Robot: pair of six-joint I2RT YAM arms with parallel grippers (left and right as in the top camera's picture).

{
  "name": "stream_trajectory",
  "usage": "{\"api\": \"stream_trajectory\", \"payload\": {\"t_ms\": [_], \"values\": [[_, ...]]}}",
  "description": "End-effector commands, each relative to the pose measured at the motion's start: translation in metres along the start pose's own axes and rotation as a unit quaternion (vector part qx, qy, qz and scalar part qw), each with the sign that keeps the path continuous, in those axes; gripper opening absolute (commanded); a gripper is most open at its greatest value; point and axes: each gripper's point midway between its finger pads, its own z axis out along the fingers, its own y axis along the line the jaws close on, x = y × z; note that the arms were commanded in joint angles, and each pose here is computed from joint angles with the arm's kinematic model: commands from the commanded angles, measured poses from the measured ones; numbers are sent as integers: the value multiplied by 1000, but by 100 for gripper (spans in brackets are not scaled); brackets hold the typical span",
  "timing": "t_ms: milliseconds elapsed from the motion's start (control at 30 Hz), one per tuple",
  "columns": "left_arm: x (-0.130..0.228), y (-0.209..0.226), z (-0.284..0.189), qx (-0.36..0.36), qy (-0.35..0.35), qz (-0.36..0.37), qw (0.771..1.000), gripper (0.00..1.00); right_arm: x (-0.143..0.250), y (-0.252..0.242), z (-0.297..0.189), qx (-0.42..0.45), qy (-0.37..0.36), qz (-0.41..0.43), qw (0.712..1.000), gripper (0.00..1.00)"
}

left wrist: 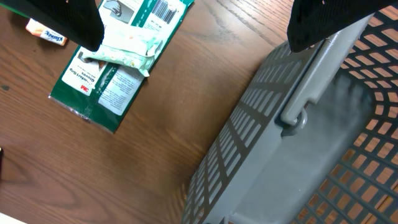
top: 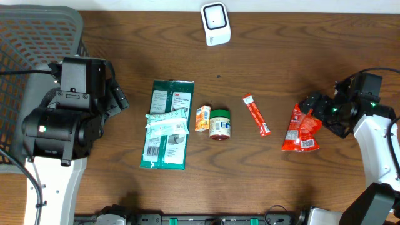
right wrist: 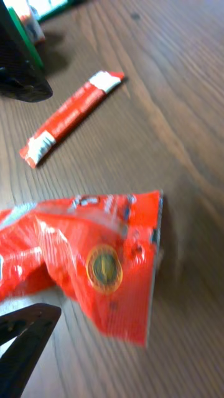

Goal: Scan the item barcode
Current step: 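Lower the right gripper onto the red snack bag and grasp it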

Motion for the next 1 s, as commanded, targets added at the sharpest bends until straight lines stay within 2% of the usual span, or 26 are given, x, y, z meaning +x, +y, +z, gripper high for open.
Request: {"api": "stream_trajectory", "payload": {"t_ms": [0, 33, 67, 100, 167, 267, 367, 633, 800, 967], "values": [[-2, 6, -1, -13, -6, -2, 1000, 94, -4, 16, -8, -45, 2, 12, 999, 73], [-2, 6, -1, -13, -6, -2, 1000, 94, -4, 18, -12, -48, 2, 12, 999, 56], [-2, 6, -1, -13, -6, -2, 1000, 94, -5, 20, -19, -45, 3, 12, 999, 43], [-2, 6, -1, -13, -6, -2, 1000, 94, -6, 20, -26, -36, 1, 9, 999, 35], [-2, 5, -1, -13, -6, -2, 1000, 94, -7, 18, -40, -12, -1, 1, 1000, 21], [-2, 5, -1, -13, -6, -2, 1000, 94, 0, 10, -51, 43, 5, -10, 999, 9], [-2, 6, -1, -13, -6, -2, 1000, 94, 11, -3, -45, 85, 17, -5, 996, 2], [-2, 5, -1, -13, -6, -2, 1000, 94, 50, -38, 7, 119, 51, 17, 992, 1], [-2, 5, -1, -13, -5, -2, 1000, 94, 63, -67, 29, 160, 29, 33, 986, 2], [-2, 5, -1, -13, -5, -2, 1000, 94, 64, -100, 24, 244, 2, 51, 969, 2]]}}
